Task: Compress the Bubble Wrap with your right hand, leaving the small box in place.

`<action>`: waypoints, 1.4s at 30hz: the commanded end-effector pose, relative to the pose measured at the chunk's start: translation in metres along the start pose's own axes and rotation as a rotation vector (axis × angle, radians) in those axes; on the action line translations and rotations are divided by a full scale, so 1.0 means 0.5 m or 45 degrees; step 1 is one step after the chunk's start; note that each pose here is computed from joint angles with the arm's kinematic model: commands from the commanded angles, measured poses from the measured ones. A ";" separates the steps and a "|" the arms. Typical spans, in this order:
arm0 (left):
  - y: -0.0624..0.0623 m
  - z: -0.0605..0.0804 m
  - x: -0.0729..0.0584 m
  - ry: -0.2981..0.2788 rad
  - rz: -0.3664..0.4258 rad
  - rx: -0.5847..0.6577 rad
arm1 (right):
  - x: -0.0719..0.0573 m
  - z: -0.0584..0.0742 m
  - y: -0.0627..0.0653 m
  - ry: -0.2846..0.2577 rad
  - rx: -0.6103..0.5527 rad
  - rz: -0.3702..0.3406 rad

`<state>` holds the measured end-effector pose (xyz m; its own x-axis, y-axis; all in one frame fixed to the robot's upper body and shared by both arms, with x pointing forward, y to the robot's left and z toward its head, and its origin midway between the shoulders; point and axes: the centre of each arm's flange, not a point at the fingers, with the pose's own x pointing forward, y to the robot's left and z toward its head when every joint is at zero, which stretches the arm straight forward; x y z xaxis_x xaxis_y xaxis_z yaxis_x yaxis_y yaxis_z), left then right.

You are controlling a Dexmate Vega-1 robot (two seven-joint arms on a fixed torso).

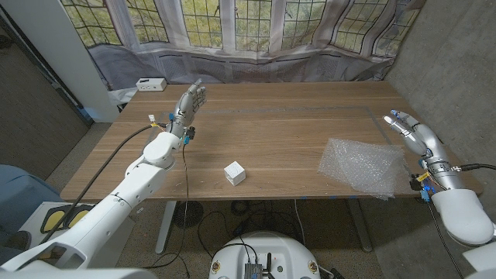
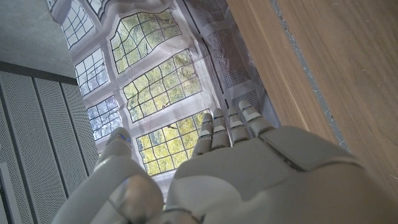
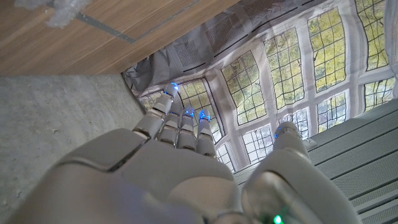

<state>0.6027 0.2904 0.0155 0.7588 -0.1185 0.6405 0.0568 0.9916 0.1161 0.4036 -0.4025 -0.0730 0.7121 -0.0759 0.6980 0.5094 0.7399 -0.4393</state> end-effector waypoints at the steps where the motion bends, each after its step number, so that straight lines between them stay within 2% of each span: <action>1: -0.015 -0.005 0.001 0.007 -0.001 0.001 | -0.008 0.013 -0.012 0.006 -0.274 -0.080; 7: -0.019 -0.007 0.002 0.008 -0.006 -0.006 | -0.006 0.017 -0.009 0.025 -0.380 -0.072; 14: -0.015 -0.003 0.004 -0.001 0.000 -0.002 | -0.005 0.034 -0.004 0.039 -0.559 -0.059; 22: -0.011 -0.003 0.004 0.002 0.009 -0.004 | -0.006 0.040 -0.003 0.081 -0.587 -0.060; 33: -0.008 -0.007 -0.001 0.009 0.009 -0.004 | 0.002 0.055 0.002 0.114 -0.689 0.029; 42: -0.005 -0.012 -0.008 0.016 0.018 -0.014 | 0.011 0.074 0.028 0.121 -0.788 0.088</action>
<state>0.6048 0.2867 0.0114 0.7649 -0.1092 0.6348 0.0530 0.9929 0.1069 0.3933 -0.3815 -0.0584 0.7509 -0.1309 0.6473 0.6516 0.3057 -0.6942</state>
